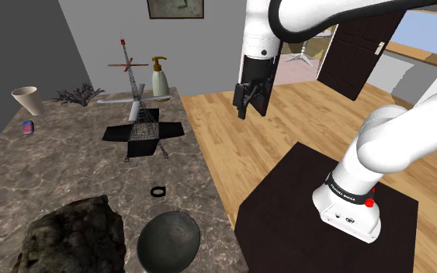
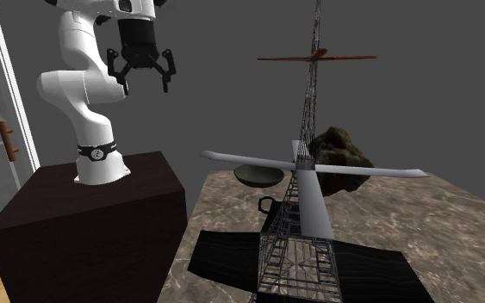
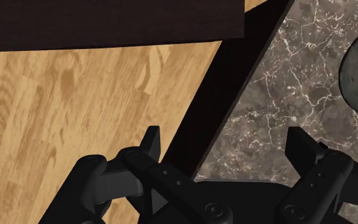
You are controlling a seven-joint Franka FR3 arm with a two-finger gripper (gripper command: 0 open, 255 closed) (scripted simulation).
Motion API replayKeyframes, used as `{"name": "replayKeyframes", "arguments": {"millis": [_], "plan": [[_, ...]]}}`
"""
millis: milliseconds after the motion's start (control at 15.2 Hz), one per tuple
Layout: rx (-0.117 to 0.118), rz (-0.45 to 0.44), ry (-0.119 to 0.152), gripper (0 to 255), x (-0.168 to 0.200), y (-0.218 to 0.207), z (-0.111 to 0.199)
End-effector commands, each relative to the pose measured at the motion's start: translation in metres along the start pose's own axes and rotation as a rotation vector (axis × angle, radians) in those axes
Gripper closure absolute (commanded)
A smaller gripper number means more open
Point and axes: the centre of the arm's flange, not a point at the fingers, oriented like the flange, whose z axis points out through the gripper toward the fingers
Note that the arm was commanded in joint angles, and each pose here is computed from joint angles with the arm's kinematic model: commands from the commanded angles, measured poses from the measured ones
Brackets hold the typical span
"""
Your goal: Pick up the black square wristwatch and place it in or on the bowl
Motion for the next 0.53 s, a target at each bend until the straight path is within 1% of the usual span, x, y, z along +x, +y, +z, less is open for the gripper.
{"name": "replayKeyframes", "arguments": {"millis": [0, 462], "plan": [[-0.001, 0.006, 0.007, 0, 0.010, -0.019, 0.019], [-0.009, 0.023, 0.024, 0, 0.044, -0.080, 0.079]]}}
